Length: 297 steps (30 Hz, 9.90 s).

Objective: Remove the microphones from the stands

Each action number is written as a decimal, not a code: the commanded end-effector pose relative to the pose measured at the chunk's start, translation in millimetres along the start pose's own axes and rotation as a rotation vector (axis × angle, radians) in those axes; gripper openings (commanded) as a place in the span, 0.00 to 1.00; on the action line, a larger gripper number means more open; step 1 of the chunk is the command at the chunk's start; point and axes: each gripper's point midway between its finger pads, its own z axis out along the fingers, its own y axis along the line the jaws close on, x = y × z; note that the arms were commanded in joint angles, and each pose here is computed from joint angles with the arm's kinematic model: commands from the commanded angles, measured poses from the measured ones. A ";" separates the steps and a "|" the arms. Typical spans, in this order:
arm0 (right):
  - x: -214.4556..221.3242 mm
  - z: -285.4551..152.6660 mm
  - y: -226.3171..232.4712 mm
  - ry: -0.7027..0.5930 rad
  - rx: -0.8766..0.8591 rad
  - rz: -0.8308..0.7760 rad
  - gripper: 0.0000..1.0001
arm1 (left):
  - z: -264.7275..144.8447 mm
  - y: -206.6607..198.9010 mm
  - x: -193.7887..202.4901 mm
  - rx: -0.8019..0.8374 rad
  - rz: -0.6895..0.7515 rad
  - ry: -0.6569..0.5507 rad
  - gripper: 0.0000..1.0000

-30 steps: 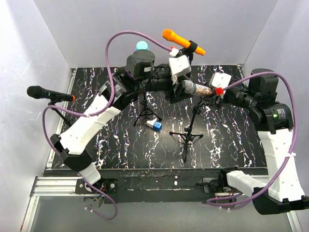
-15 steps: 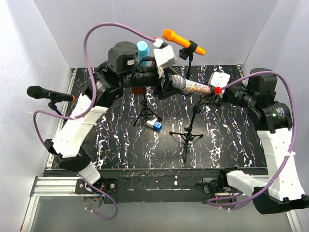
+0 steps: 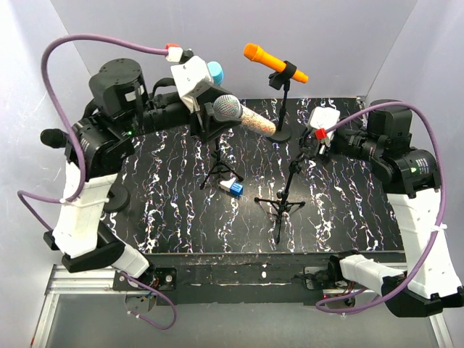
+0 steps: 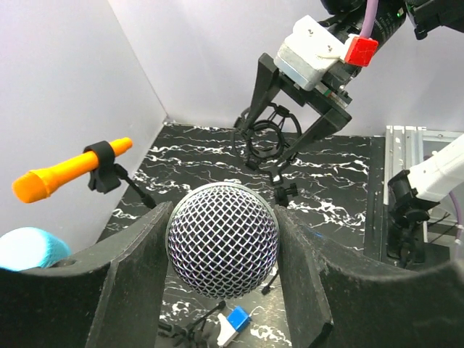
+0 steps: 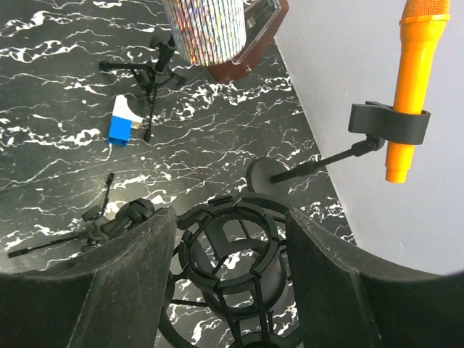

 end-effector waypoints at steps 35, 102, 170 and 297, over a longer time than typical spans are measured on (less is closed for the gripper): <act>-151.9 71.1 37.1 -0.342 -0.337 0.248 0.28 | 11.8 11.8 10.9 -0.002 -0.012 0.011 0.05; 314.9 -50.8 26.6 0.841 0.528 1.051 0.01 | -85.3 -52.0 206.3 0.104 0.273 0.442 0.98; 78.1 -56.0 102.6 0.051 0.011 0.932 0.87 | 121.7 -40.7 167.8 0.378 0.188 0.039 0.98; 351.3 131.4 7.6 0.427 0.372 1.933 0.32 | 124.4 -40.6 188.9 0.197 0.068 0.344 0.83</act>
